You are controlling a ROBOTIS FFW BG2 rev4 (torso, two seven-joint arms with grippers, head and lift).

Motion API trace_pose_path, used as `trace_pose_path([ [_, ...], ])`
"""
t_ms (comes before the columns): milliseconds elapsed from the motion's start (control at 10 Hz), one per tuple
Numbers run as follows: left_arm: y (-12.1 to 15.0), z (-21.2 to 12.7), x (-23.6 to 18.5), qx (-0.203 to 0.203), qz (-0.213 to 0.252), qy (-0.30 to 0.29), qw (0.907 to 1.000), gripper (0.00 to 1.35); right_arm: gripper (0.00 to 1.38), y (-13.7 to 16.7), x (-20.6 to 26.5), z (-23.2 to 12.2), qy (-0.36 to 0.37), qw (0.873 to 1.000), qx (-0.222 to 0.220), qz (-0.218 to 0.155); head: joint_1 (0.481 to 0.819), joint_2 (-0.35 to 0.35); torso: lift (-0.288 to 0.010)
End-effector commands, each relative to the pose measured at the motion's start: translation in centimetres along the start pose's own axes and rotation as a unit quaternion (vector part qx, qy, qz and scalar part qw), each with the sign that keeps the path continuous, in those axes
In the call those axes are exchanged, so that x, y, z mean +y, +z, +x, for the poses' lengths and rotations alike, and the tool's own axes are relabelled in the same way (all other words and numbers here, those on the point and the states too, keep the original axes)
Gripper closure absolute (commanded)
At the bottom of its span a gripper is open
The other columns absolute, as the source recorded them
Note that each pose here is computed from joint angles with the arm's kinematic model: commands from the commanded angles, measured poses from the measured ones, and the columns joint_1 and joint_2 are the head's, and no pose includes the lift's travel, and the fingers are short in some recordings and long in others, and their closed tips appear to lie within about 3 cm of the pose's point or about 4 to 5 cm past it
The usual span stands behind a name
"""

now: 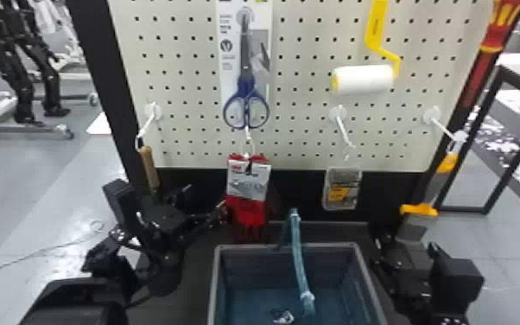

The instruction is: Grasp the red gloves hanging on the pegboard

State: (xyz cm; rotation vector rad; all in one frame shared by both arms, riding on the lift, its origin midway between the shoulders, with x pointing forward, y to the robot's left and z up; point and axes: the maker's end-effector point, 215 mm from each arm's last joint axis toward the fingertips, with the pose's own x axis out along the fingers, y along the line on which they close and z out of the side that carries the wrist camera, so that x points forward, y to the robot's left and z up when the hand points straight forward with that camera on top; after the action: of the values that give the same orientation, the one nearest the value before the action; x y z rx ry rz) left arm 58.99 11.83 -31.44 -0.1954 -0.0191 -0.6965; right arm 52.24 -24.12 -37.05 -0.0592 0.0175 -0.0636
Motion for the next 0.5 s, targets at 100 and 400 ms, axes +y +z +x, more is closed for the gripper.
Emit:
trace_pose_path([
  [100, -0.3, 1.5, -0.6, 0.017, 0.0, -0.037, 0.9992, 0.2, 0.27, 0.2, 0.3, 0.2, 0.003, 1.0, -0.004, 0.001, 0.549, 0.0, -0.1],
  [400, -0.8, 2.5, -1.7, 0.042, 0.002, -0.084, 0.9956, 0.2, 0.27, 0.5, 0.7, 0.4, 0.008, 1.0, -0.007, 0.002, 0.549, 0.0, -0.1],
])
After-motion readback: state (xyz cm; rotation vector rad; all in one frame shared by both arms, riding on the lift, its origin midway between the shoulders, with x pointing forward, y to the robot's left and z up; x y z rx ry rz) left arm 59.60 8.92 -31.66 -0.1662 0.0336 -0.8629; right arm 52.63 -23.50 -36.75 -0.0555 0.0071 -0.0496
